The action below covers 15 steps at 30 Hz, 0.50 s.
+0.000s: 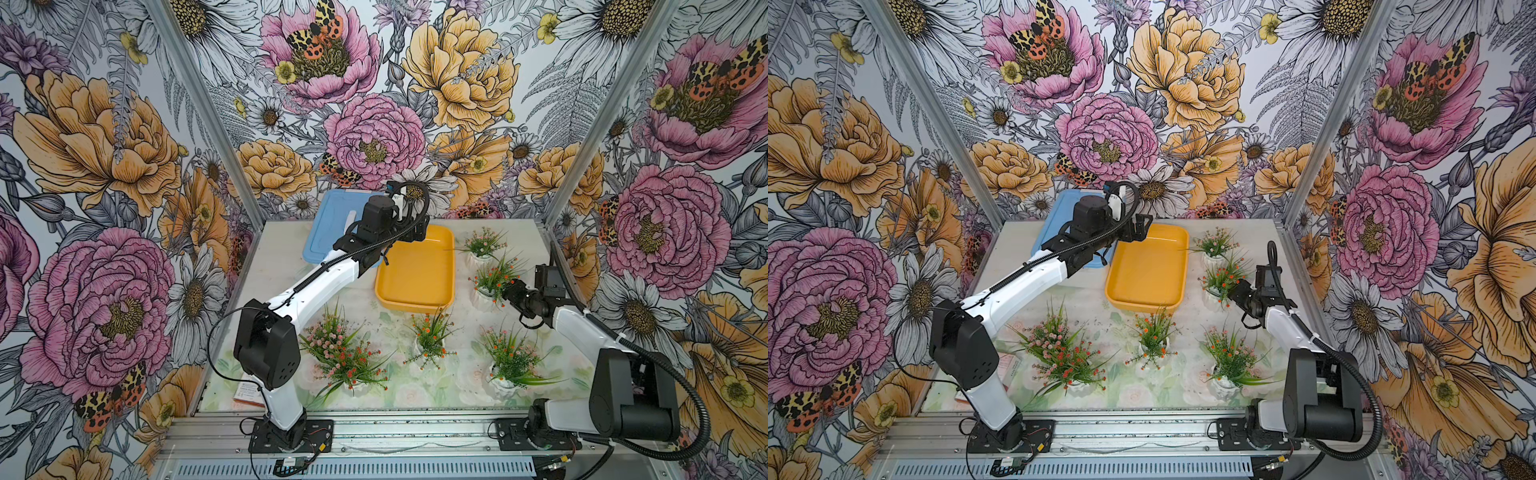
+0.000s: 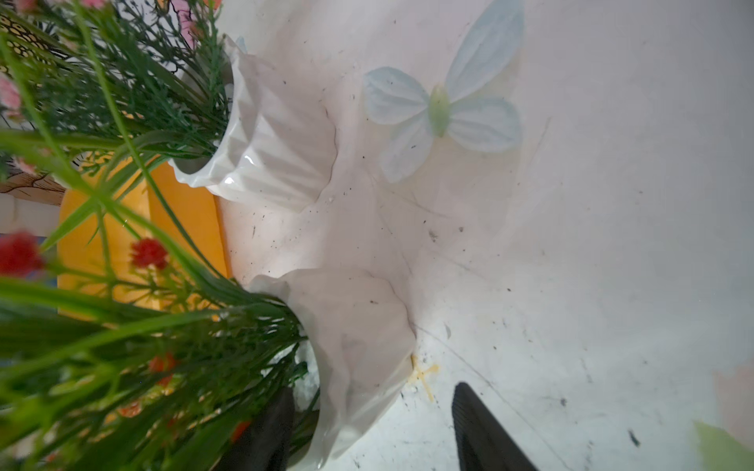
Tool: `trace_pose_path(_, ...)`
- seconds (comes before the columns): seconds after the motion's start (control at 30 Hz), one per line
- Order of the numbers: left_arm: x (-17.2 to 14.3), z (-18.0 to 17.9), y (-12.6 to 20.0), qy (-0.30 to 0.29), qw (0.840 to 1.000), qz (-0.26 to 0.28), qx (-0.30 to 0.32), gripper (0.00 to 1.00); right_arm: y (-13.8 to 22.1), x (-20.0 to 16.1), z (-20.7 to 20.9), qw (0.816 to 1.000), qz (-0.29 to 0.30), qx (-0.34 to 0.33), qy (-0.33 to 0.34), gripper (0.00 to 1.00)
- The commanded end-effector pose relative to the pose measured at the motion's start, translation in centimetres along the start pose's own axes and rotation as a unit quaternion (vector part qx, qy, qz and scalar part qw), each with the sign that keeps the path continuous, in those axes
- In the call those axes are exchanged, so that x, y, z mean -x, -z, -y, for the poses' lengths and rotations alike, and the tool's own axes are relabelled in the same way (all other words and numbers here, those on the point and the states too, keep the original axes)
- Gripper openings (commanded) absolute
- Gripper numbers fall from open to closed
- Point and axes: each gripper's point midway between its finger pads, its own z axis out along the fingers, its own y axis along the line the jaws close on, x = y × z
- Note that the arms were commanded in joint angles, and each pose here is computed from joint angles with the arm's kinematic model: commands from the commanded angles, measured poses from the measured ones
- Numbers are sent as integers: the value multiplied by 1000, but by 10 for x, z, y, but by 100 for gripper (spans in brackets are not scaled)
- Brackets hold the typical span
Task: Put the potted gypsophila into the storage box
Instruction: Pick up the baby's breath potted plant from the center of the board.
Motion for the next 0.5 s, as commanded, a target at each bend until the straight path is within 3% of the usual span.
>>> trace_pose_path(0.0,11,-2,10,3,1000,16,2,99,-5,9,-14,1000,5,13,15,54)
trace_pose_path(0.17,9,-4,11,4,1000,14,8,99,-6,12,-13,1000,17,-5,18,49)
trace_pose_path(0.47,5,-6,12,4,1000,5,12,99,-11,12,-1,998,24,-56,13,30)
